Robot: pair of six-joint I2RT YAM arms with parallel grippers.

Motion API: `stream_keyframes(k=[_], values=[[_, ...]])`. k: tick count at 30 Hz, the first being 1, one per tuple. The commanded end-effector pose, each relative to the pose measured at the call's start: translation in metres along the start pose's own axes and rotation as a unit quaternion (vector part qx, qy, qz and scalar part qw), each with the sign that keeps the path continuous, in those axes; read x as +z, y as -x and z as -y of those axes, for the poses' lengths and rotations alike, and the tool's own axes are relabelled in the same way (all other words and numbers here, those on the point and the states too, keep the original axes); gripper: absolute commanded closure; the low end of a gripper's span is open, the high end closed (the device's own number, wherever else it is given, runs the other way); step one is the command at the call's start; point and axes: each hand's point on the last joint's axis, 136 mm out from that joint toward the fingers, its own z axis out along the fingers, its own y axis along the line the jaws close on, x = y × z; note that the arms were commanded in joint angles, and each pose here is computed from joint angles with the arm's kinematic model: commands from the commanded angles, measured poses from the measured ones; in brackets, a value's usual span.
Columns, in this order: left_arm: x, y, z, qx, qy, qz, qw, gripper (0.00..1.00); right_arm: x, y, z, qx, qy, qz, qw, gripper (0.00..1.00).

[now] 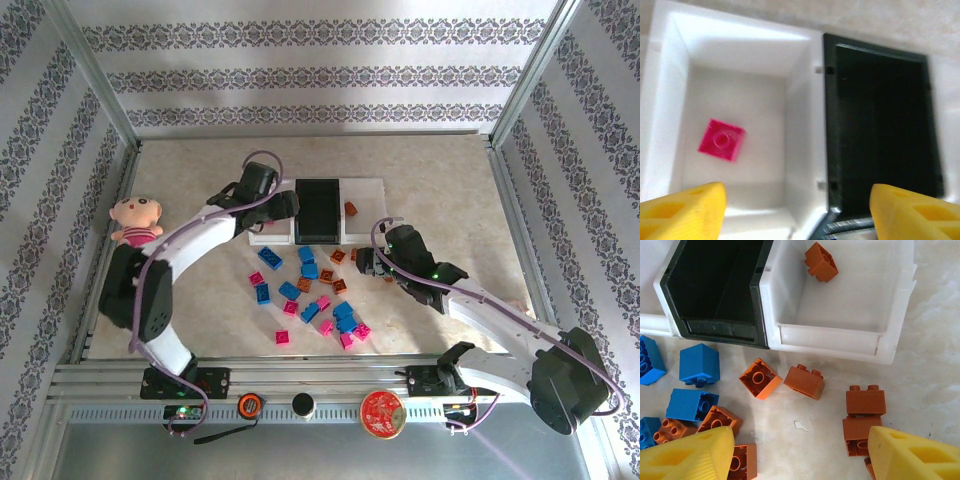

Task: Sort the legos into containers by color
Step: Pick up the lego from the bottom-center of the table.

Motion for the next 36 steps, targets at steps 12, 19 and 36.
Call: stream_keyframes(k=[12,19,36], values=[[-0.108,-0.042,-0.006,0.017,-0.074,0.07,0.995,0.0,0.007,-0.027,-0.002,0.042,0.064,-0.043,0.996,0.02],[-0.123,-0.06,-0.024,0.014,-0.071,0.088,0.993,0.0,-0.005,-0.029,-0.001,0.027,0.041,-0.042,0.998,0.02],[-0.107,-0.098,-0.047,-0.015,-0.054,0.05,0.997,0.0,-0.012,-0.106,-0.015,-0.06,0.035,-0.14,0.988,0.22]])
